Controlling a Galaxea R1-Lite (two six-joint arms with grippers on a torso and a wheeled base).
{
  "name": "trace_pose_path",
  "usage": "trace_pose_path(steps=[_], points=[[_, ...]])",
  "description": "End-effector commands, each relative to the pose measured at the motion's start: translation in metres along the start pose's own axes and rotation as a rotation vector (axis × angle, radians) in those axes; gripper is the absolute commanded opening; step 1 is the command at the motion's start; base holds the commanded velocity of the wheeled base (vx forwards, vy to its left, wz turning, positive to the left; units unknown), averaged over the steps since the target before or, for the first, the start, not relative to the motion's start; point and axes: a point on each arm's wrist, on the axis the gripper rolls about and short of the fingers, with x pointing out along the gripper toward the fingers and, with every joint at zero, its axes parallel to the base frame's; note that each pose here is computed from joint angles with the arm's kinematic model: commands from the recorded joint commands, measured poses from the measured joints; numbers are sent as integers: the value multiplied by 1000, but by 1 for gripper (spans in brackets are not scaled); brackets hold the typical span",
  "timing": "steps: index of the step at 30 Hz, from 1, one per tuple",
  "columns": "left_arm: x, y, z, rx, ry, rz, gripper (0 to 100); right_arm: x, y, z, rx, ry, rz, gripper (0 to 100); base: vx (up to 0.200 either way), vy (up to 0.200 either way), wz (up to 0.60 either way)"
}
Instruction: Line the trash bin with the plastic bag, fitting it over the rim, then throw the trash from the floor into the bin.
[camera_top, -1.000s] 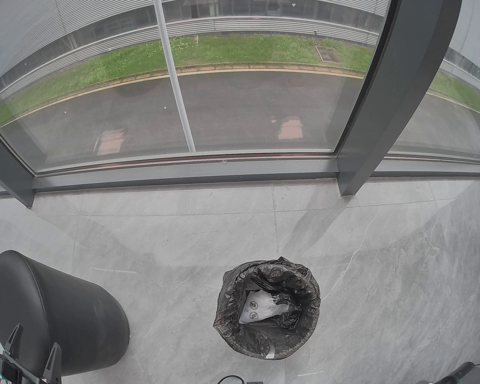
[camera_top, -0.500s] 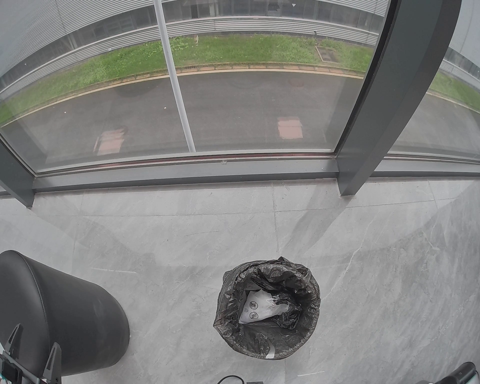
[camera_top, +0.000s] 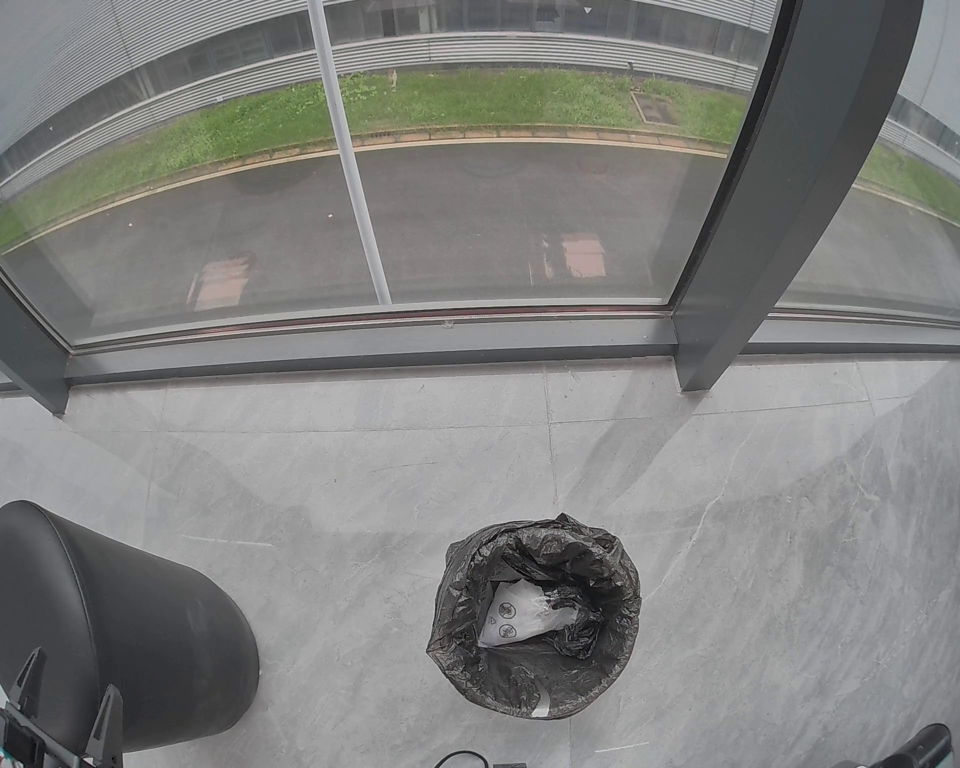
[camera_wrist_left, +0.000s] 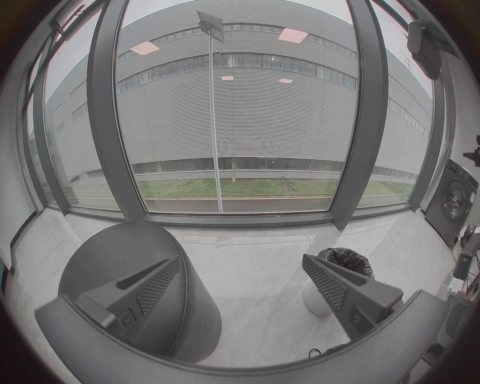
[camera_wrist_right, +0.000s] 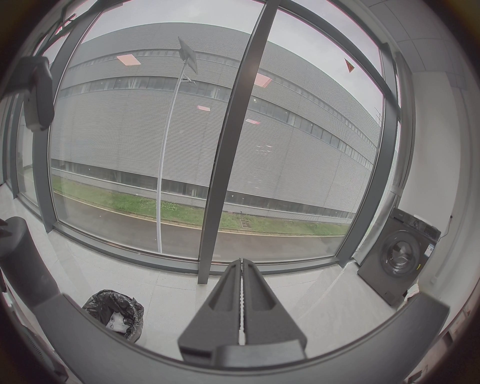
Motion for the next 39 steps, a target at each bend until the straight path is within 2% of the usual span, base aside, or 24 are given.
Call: trace_pose_path(steps=[1,6,9,13,15,17,18,19,20,24,27,29,36,39], points=[[0,0,-5,0,2,0,100,42,34,-124,30,12,30,0,0,0,0],[0,0,-5,0,2,0,100,41,36,-134,52,106,52,0,0,0,0],[0,0,-5,0,2,0,100,40,38,-143,45,195,64,0,0,0,0],[0,0,-5,0,2,0,100,40,38,-143,119,198,86,0,0,0,0],[0,0,-5,0,2,0,100,40,40,-143,149,201,140,0,0,0,0],[0,0,-5,0,2,0,100,39,42,-143,188,199,229,0,0,0,0],[0,0,-5,0,2,0,100,39,42,-143,186,198,234,0,0,0,0],[0,0,-5,0,2,0,100,39,43,-143,162,193,284,0,0,0,0],[0,0,-5,0,2,0,100,39,43,-143,149,192,295,0,0,0,0],[0,0,-5,0,2,0,100,39,43,-143,147,195,289,0,0,0,0],[0,0,-5,0,2,0,100,39,41,-143,136,197,207,0,0,0,0],[0,0,-5,0,4,0,100,39,41,-144,124,204,182,0,0,0,0],[0,0,-5,0,2,0,100,39,41,-144,155,208,199,0,0,0,0],[0,0,-5,0,4,0,100,38,43,-148,97,228,293,0,0,0,0]])
